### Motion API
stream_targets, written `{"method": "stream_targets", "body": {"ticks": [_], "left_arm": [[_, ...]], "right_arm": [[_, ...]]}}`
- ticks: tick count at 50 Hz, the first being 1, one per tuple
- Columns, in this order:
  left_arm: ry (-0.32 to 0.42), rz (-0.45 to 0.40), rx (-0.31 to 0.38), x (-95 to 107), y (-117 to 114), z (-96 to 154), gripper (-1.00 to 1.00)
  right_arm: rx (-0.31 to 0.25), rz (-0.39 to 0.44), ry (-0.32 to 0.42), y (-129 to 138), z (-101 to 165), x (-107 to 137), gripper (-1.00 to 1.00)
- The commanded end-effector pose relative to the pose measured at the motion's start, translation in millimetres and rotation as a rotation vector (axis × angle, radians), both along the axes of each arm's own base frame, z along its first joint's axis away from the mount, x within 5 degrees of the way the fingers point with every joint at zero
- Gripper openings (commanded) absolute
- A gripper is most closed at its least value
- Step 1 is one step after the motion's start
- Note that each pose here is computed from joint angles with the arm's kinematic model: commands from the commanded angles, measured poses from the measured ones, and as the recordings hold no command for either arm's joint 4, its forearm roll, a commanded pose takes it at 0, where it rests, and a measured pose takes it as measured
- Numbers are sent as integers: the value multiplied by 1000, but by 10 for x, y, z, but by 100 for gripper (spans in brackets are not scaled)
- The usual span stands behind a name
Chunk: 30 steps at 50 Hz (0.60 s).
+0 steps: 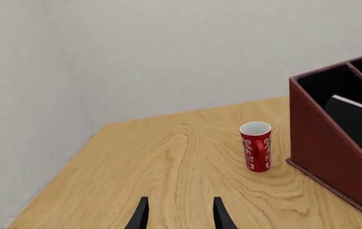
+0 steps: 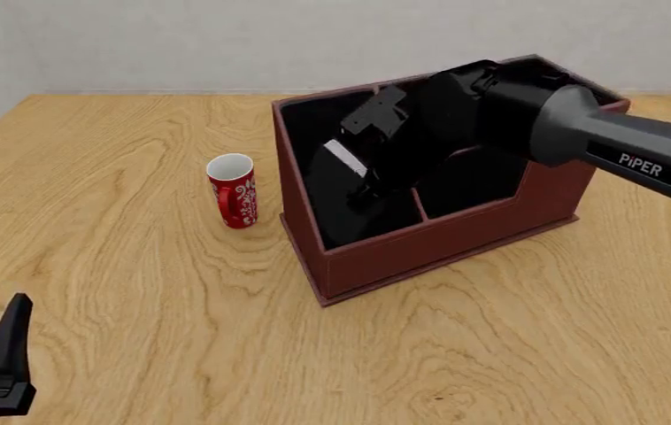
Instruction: Pick up the book and place it in the left compartment of the caddy.
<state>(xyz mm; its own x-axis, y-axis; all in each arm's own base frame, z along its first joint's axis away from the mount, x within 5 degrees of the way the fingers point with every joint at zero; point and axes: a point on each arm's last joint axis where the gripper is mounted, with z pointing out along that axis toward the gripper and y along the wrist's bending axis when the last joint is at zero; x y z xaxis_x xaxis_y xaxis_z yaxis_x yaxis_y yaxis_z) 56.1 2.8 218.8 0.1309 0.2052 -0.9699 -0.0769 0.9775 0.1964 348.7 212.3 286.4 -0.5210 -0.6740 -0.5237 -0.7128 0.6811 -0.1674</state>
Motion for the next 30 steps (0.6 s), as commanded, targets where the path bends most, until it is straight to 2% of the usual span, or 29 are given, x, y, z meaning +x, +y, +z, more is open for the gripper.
{"method": "stream_targets", "body": {"ticks": [1,14,26,30], "left_arm": [[0,0,0,-1,0,0,100],[-4,0,-1,-6,0,0,100],[-33,-10,-2,-21,-6,91,100],[-42,-14,-2,-28,-8,121,100]], "right_arm": [[3,-5,6,11,-5,-9,100],[3,4,-6,-16,104,-54,100],[24,8,-67,-151,623,-158,100],[25,9,-80,-204,713,-202,100]]}}
